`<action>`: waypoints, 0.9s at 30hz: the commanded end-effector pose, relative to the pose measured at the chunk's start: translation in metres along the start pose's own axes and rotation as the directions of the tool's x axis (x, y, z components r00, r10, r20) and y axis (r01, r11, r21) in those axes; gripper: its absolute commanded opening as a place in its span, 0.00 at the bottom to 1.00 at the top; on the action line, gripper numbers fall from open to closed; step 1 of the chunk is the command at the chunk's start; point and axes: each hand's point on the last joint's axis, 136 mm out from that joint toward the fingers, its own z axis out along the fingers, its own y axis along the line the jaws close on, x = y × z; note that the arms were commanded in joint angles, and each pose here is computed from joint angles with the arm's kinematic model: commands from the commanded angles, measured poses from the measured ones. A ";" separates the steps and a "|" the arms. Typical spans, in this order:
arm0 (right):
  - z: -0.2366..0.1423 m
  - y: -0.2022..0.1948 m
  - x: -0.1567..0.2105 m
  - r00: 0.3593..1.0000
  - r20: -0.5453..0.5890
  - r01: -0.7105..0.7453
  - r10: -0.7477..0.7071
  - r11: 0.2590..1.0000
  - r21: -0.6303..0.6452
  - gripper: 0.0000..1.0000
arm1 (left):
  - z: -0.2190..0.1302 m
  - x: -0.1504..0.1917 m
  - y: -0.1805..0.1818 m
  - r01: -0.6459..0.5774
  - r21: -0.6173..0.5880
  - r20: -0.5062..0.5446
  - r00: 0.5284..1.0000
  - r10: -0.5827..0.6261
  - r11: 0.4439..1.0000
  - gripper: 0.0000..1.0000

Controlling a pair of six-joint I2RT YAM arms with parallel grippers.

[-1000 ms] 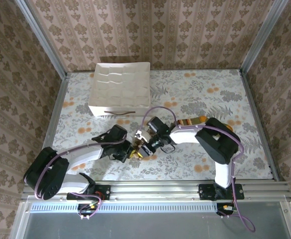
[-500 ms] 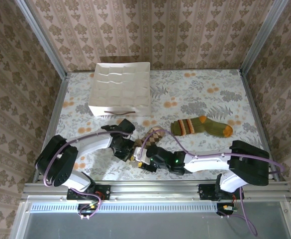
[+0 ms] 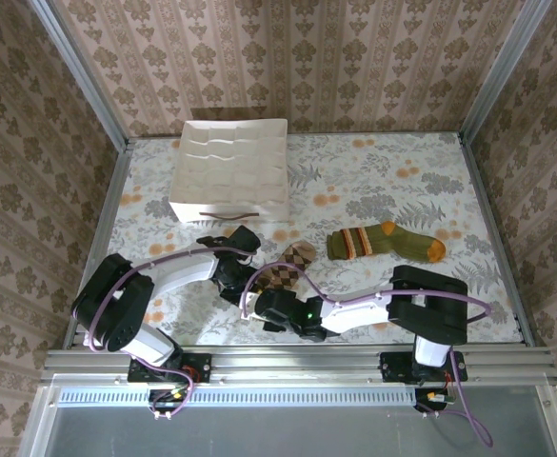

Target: Roll the socks

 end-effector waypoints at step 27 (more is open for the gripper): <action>0.013 0.013 0.088 0.810 -0.324 -0.587 0.489 0.664 -0.463 0.00 | -0.053 -0.025 -0.018 -0.131 0.388 0.126 0.988 0.089 0.912 0.56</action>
